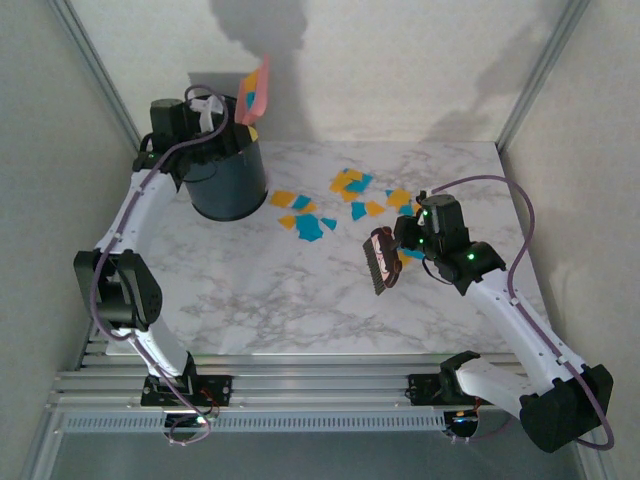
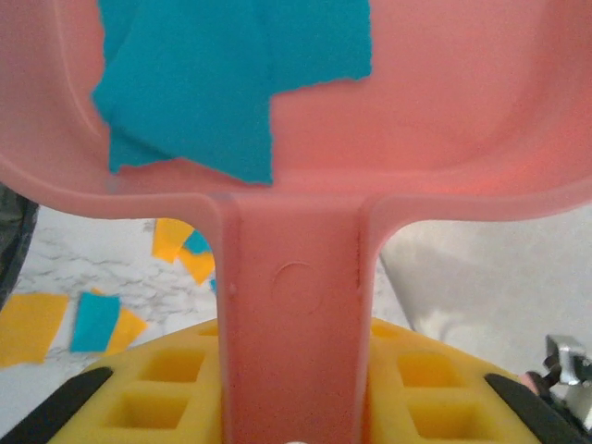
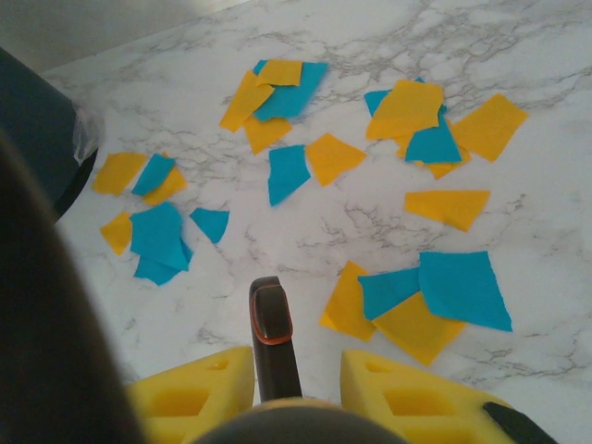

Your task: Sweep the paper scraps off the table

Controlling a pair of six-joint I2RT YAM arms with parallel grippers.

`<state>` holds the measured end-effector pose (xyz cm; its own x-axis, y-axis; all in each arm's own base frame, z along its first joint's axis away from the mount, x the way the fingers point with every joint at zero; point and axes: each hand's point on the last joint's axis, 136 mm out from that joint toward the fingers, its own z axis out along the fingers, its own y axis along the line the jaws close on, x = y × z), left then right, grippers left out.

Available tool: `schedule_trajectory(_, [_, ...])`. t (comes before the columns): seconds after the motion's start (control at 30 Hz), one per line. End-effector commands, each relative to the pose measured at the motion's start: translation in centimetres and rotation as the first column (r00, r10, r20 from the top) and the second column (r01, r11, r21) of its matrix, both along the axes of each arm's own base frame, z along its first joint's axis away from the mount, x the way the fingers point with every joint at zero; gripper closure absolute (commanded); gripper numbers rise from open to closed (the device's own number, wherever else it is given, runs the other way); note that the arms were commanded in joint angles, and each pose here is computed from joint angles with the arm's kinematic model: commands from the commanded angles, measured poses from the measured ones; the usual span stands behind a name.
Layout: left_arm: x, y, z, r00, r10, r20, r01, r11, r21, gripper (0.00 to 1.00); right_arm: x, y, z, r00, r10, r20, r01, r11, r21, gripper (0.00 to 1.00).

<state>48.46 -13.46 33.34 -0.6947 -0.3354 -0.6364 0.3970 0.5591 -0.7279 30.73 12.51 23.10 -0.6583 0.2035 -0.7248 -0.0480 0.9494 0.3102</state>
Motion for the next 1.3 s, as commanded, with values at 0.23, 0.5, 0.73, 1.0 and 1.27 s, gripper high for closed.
schedule_trajectory(0.23, [-0.5,0.4,4.9,0.993,0.071,0.093,-0.048,0.973,-0.226,1.0,0.2,0.0,0.7,1.0,-0.01,0.017,0.009,1.0,0.019,0.94])
schedule_trajectory(0.5, [-0.7,1.1,5.6,0.987,0.139,0.078,-0.102,0.928,-0.357,1.0,0.2,0.1,0.6,1.0,-0.007,0.014,0.007,1.0,0.025,0.94])
schedule_trajectory(0.73, [-0.8,1.9,6.2,0.981,0.186,0.047,-0.141,0.866,-0.48,1.0,0.1,0.1,0.5,1.0,-0.007,0.014,0.007,1.0,0.031,0.94])
schedule_trajectory(1.0, [-1.0,2.3,6.7,0.981,0.191,0.017,-0.146,0.799,-0.583,1.0,0.1,0.1,0.7,1.0,-0.009,0.018,0.009,0.999,0.033,0.94])
schedule_trajectory(1.27, [-0.9,2.8,7.0,0.978,0.206,-0.013,-0.168,0.758,-0.63,1.0,0.0,0.0,0.6,1.0,-0.012,0.017,0.011,0.999,0.031,0.94])
